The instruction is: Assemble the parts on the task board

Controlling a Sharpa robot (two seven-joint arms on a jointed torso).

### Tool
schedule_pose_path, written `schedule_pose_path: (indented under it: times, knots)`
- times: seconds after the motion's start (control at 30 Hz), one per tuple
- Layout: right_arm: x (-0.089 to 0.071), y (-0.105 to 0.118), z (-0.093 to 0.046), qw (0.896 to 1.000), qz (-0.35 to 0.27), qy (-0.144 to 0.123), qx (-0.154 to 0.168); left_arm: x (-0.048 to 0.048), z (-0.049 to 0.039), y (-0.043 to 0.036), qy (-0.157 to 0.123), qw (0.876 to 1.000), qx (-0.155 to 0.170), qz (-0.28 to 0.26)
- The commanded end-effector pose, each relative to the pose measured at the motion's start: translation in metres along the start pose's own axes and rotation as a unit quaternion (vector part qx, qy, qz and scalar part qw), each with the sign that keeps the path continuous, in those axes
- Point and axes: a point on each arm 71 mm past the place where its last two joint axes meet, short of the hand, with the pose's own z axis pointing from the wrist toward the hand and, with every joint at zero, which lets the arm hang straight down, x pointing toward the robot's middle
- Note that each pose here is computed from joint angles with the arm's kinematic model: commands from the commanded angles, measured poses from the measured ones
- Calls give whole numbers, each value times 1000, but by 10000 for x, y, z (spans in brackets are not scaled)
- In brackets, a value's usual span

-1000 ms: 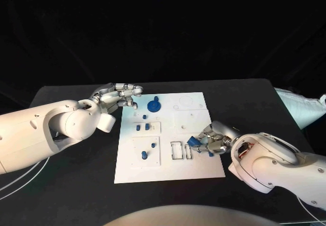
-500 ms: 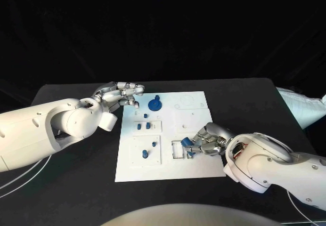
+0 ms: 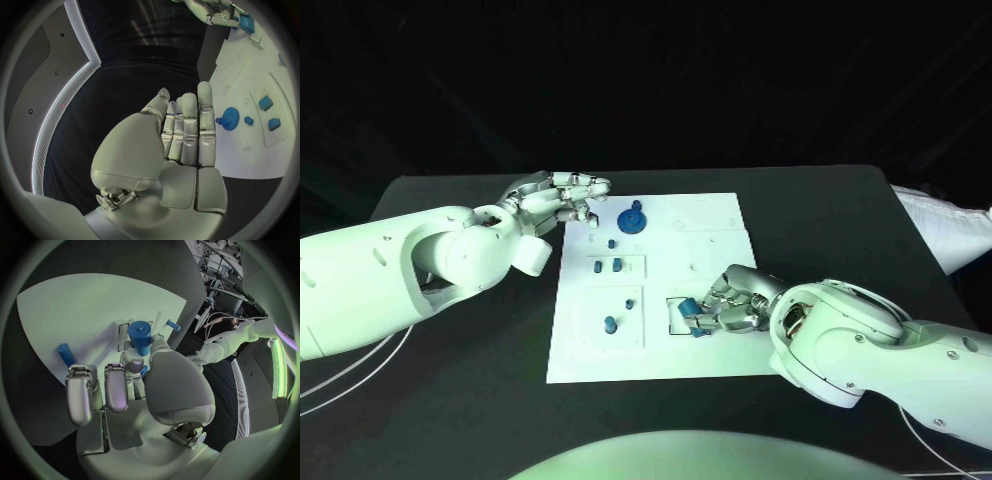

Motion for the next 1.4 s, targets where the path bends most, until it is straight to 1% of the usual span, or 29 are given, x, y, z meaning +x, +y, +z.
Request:
schedule_pose_path:
  times: [0.03, 0.17, 0.3, 0.57, 0.77, 1.2, 1.4]
  knots:
    - [-3, 29, 12, 1000, -27, -11, -4, 27, 1, -8, 11, 1000, 4, -2]
    - [2, 83, 17, 999, -27, -21, -13, 29, 0, -9, 11, 1000, 4, -2]
    - [10, 115, 16, 999, -29, -22, -19, 30, 0, -9, 12, 1000, 3, -2]
    - [29, 103, 37, 999, -44, -9, -16, 31, -4, -9, 12, 1000, 3, -2]
    - [34, 96, 50, 998, -55, -5, -15, 32, -5, -9, 13, 1000, 3, -3]
    - [13, 104, 58, 997, -67, -22, -22, 35, -10, -7, 16, 1000, 1, -3]
    - [26, 140, 18, 997, -67, -27, -38, 36, -8, -7, 17, 1000, 1, -4]
